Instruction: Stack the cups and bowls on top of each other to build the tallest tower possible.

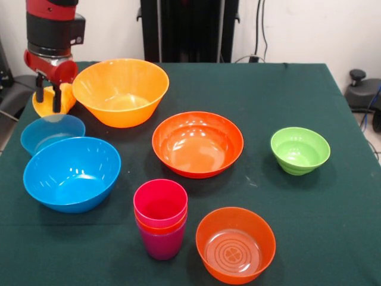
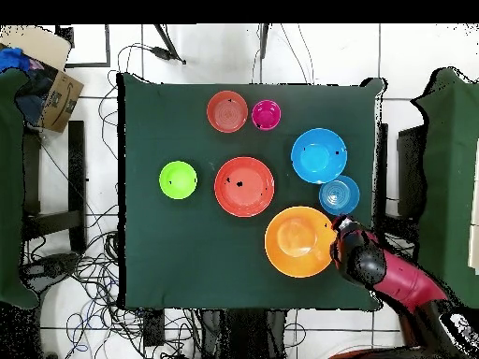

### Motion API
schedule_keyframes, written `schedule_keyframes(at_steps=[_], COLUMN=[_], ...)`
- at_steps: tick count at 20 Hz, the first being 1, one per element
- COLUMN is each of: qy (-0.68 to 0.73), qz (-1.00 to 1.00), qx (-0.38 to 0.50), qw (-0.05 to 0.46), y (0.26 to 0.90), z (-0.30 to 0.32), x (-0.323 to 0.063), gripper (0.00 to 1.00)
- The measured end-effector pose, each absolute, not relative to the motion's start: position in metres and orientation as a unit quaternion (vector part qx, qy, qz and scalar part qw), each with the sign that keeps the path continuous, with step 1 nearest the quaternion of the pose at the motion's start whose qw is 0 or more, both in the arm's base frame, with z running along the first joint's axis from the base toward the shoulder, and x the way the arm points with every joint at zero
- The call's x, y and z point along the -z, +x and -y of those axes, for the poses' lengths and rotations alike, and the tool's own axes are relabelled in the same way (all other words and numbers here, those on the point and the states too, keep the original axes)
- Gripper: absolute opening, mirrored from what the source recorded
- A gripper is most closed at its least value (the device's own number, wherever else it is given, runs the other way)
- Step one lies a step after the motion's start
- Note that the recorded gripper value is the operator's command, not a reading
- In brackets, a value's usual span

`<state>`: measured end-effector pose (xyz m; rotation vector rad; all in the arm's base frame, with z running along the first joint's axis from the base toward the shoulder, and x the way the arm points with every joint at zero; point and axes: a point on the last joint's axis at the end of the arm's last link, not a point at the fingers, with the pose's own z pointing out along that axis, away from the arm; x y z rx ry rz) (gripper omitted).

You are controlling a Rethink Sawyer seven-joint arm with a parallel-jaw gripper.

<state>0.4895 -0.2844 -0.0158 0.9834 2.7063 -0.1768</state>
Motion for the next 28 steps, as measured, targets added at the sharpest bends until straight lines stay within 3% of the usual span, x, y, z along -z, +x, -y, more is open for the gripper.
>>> schedule_keyframes(at_steps=[10,28], qy=[0.323,0.325], qz=[-0.940,-0.942], qx=[0.078,0.073], qw=[0.078,0.048], y=[0.476,0.468], z=[0.275,0.280], x=[0.027,0.024], gripper=[1.00,1.00])
